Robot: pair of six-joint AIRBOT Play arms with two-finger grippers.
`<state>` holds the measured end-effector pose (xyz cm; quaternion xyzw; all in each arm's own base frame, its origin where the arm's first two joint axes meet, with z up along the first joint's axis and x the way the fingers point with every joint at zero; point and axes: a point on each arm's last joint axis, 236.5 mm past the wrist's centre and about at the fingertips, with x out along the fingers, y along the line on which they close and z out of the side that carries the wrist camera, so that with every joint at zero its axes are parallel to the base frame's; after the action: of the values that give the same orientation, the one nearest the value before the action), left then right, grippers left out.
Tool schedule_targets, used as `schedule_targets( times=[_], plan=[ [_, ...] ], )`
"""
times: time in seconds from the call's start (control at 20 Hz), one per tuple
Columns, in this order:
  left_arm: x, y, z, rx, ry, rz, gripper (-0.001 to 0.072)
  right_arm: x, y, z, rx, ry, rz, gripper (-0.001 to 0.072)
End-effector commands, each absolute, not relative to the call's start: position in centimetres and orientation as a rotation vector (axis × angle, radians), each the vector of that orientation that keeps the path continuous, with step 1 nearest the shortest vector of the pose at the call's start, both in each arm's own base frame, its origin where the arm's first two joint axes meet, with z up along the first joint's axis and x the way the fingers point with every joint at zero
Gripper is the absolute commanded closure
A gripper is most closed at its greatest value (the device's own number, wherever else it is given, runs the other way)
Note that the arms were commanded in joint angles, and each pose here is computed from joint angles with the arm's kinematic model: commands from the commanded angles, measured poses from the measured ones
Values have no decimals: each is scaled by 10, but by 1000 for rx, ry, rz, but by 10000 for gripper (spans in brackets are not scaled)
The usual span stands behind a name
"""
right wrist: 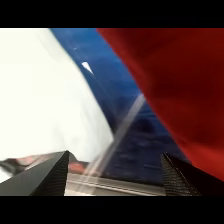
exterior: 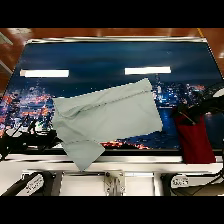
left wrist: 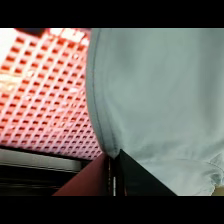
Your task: Fold the shirts.
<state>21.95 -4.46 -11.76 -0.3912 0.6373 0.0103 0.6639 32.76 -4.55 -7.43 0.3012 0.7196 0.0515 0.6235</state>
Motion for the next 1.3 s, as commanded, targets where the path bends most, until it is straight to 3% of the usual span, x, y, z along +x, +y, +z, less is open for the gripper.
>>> schedule_targets(
  times=[0.0, 0.2, 0.4, 0.45, 0.5, 0.55, 0.65, 0.8, 0.95, 1.1, 1.25],
  plan=[
    [219, -51, -113, -874, 1443, -31, 671, 319, -23, -96, 796, 1638, 142, 32],
    [221, -52, -107, -869, 1443, -50, 671, 302, -4, -109, 841, 1667, 180, 33],
    [233, -50, -92, -853, 1416, -76, 671, 303, 25, -129, 733, 1671, 200, 39],
    [237, -49, -86, -845, 1407, -87, 671, 310, 33, -130, 714, 1650, 209, 199],
    [242, -48, -80, -836, 1392, -95, 671, 316, 44, -128, 716, 1635, 229, 525],
    [249, -46, -70, -822, 1372, -107, 671, 320, 56, -122, 720, 1623, 269, 647],
    [272, -39, -37, -771, 1287, -137, 673, 337, 70, -90, 638, 1549, 398, 652],
    [326, -18, 81, -637, 977, -161, 673, 395, 56, 24, 456, 1232, 445, 652],
    [343, -7, 305, -390, 430, -183, 672, 430, 31, 229, 182, 692, 403, 652],
    [271, -23, 512, -236, -104, -177, 672, 376, 9, 444, 14, 144, 213, 652],
    [187, -48, 603, -159, -356, -186, 672, 284, 11, 549, -98, -142, 98, 652]
  ],
)
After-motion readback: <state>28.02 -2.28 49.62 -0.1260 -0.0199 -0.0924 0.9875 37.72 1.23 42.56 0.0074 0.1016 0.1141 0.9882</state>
